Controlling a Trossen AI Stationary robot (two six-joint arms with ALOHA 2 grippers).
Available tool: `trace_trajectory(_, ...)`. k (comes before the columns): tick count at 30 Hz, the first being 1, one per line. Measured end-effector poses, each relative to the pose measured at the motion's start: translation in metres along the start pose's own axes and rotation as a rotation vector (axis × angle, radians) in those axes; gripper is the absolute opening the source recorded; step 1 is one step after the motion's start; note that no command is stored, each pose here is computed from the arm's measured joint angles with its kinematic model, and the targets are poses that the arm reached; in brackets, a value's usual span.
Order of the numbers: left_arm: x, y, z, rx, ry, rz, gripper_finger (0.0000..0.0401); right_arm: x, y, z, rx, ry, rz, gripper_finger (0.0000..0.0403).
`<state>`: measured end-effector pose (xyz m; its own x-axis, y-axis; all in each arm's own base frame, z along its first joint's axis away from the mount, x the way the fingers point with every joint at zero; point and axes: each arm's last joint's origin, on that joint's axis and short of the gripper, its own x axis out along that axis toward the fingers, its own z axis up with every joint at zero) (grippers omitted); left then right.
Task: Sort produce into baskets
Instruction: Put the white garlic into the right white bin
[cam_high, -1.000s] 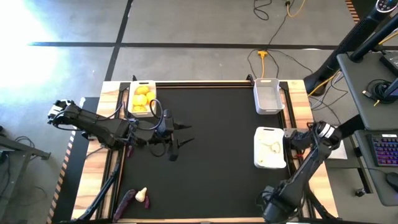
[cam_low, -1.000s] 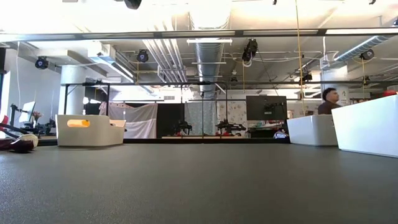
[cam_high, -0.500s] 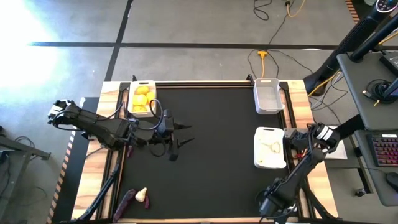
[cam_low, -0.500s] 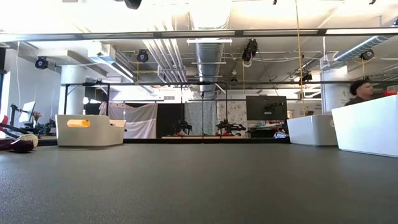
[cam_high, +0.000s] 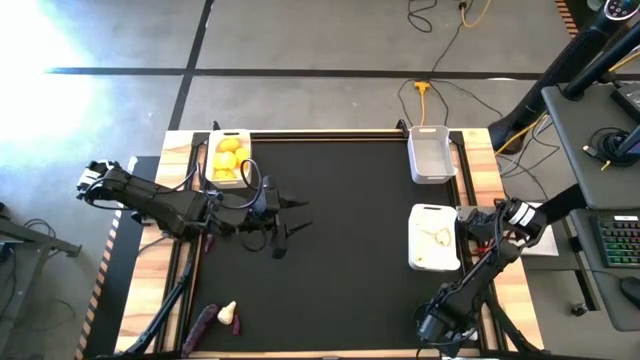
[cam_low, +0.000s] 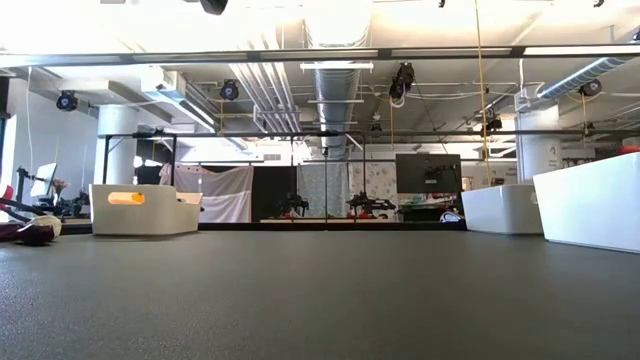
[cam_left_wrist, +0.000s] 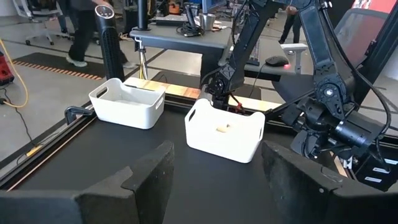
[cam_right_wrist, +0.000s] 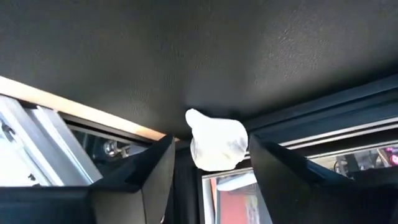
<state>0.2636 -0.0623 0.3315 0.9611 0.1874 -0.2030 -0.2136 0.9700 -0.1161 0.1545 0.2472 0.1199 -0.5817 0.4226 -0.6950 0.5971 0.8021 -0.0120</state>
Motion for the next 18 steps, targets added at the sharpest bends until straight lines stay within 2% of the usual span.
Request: trace_trajectory(18, -0.0001, 0.0, 0.0001, 0.0, -0.001, -0.001, 0.0223, 0.0048, -0.0009, -0.0012, -0.049, 0.017, 0.003, 0.0107)
